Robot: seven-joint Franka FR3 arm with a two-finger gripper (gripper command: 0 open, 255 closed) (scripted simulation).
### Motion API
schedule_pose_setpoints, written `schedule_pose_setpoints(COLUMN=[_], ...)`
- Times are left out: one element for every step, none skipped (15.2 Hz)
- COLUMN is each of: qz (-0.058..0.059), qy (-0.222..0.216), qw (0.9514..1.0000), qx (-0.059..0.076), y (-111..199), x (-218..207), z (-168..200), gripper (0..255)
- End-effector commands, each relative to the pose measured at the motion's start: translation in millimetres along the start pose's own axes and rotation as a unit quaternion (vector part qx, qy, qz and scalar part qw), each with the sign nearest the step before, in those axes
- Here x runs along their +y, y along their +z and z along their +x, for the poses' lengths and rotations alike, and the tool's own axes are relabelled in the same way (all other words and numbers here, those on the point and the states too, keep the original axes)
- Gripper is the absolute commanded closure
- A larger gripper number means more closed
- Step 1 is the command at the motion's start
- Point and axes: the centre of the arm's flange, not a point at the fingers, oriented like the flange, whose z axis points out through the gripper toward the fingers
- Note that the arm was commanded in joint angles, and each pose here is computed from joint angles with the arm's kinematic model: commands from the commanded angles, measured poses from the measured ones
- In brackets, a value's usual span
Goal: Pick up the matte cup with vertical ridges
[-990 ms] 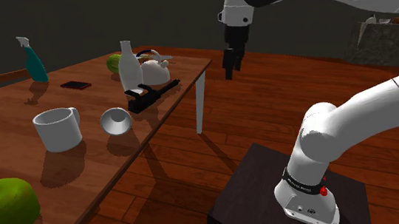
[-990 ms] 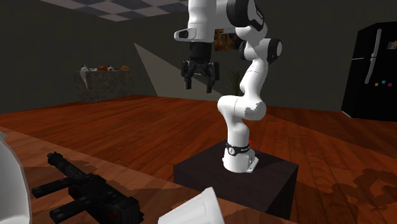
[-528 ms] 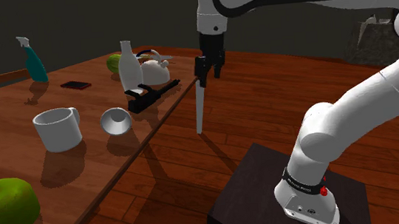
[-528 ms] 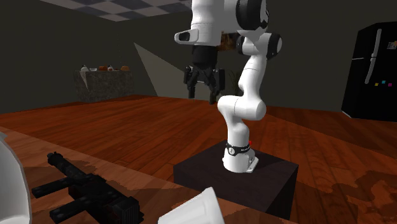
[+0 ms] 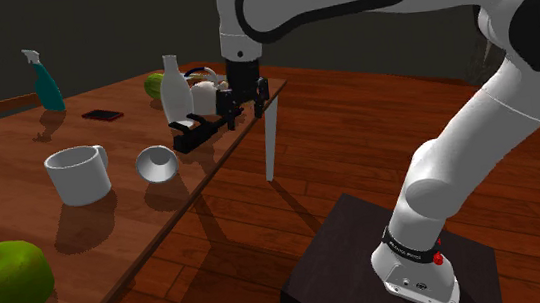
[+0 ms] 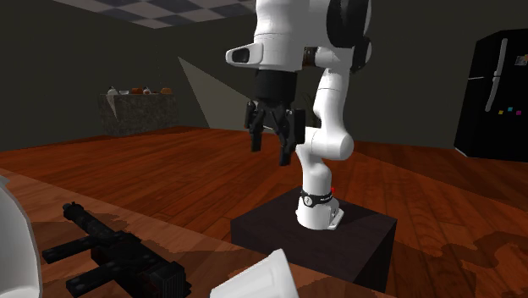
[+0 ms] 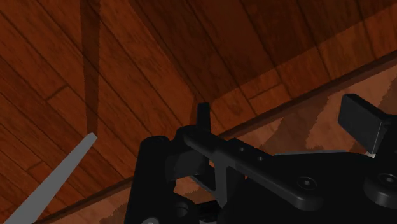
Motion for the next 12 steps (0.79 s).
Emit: schedule_pose_setpoints(qz=[0.001,0.0,0.0,0.0,0.0,0.0,0.0,0.0,-0.001,-0.001,-0.001,-0.001], qy=[0.02,0.029,0.038,0.048,0.057,0.066,0.075,0.084,0.093,0.103,0.112,0.121], qw=[0.9998,0.9996,0.9992,0.9988,0.9984,0.9978,0.9971,0.9964,0.9955,0.9946,0.9936,0.9925], qx=[0.003,0.004,0.005,0.007,0.008,0.009,0.011,0.012,0.013,0.015,0.016,0.017], y=[9,12,15,18,21,24,27,30,33,36,39,42], x=[-20,-30,-39,-48,-57,-66,-75,-83,-91,-100,-108,-115], z=[16,24,32,41,50,59,68,77,87,97,106,116], gripper=[0,0,0,0,0,0,0,0,0,0,0,0])
